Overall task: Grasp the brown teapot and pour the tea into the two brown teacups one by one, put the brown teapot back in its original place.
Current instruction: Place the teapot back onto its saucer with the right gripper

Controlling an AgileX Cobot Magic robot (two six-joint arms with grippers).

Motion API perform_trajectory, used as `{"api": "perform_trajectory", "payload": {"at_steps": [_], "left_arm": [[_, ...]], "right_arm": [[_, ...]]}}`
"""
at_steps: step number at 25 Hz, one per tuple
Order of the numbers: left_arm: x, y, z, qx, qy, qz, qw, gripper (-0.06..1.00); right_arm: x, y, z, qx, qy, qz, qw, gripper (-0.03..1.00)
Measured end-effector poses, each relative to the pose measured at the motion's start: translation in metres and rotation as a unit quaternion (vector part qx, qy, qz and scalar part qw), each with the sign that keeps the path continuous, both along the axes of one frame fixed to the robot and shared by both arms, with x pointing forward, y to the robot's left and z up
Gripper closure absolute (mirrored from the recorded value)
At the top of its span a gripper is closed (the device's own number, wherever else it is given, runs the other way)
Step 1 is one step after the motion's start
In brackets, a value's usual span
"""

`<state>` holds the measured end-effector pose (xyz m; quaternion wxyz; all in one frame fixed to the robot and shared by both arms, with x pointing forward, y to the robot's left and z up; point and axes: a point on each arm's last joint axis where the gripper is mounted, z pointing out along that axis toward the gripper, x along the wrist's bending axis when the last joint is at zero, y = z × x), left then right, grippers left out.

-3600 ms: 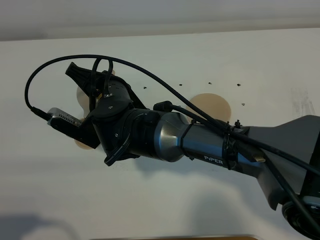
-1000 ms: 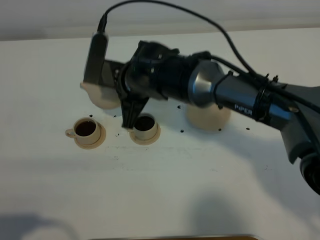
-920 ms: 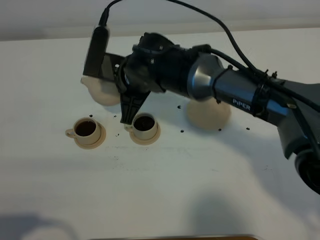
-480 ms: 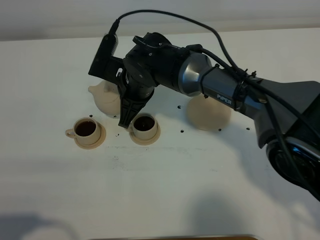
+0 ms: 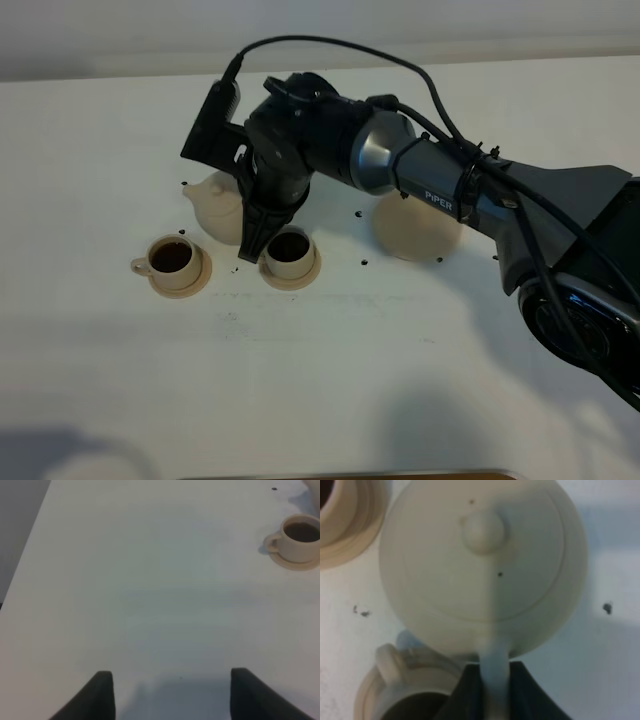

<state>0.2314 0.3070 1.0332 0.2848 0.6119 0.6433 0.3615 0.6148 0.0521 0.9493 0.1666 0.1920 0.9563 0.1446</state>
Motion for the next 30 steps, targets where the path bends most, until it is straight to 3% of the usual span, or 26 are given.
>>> {"api": "perform_trajectory", "payload": {"at_steps": [5, 12, 20, 24, 30], "left_arm": [[0.000, 0.000, 0.000, 0.000, 0.000, 0.000, 1.000, 0.46], [0.000, 0.000, 0.000, -0.001, 0.000, 0.001, 1.000, 0.46], [0.000, 0.000, 0.000, -0.001, 0.000, 0.001, 1.000, 0.46], [0.000, 0.000, 0.000, -0.002, 0.000, 0.001, 1.000, 0.46], [0.000, 0.000, 0.000, -0.002, 0.000, 0.001, 1.000, 0.46]], "right_arm": [[0.008, -0.007, 0.039, 0.017, 0.003, -0.047, 0.999, 0.86], [0.034, -0.065, 0.072, 0.021, 0.032, -0.171, 0.984, 0.86], [0.032, -0.105, 0.073, 0.019, 0.077, -0.230, 0.970, 0.86], [0.024, -0.128, 0.069, 0.041, 0.079, -0.259, 0.962, 0.86], [0.008, -0.172, 0.045, 0.062, 0.088, -0.322, 0.941, 0.86]]}}
